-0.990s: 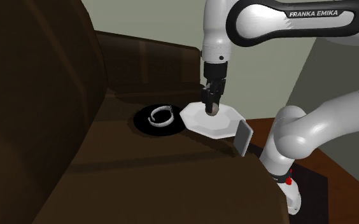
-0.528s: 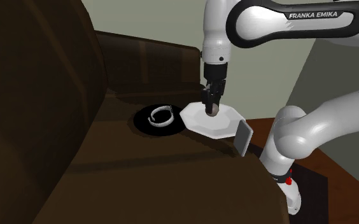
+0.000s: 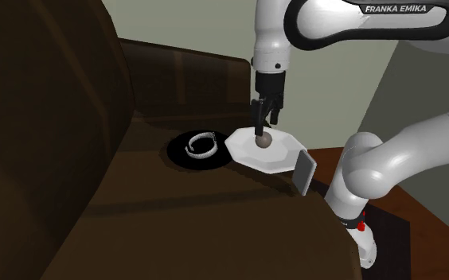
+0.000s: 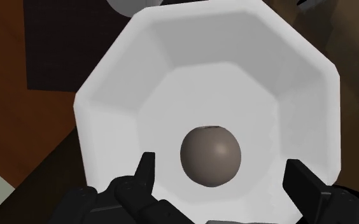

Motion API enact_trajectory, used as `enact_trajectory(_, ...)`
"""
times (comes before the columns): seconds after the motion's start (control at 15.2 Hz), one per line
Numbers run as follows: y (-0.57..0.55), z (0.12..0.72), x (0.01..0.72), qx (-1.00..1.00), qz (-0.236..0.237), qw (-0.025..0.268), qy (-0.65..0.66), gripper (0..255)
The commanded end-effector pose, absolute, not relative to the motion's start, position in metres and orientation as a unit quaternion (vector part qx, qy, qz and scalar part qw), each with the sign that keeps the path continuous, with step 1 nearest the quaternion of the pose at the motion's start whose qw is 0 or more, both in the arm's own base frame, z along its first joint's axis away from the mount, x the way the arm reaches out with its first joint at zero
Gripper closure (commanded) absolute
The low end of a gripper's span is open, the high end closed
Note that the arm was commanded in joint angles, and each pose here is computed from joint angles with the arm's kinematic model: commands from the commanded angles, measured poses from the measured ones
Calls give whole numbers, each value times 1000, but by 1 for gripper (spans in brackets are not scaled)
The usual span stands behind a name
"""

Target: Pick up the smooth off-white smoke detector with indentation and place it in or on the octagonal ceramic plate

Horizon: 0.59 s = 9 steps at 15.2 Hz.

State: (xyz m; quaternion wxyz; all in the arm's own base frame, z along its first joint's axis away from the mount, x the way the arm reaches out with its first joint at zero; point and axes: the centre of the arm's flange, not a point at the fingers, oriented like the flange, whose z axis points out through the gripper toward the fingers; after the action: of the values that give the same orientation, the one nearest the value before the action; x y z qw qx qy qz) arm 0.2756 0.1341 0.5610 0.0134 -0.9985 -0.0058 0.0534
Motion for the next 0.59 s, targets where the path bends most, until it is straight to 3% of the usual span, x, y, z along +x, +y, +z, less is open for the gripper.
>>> enact_trajectory(0.0,133,583,279,-998,54,13,-6,0)
enact_trajectory(0.53,133,593,280,-998,54,13,-6,0)
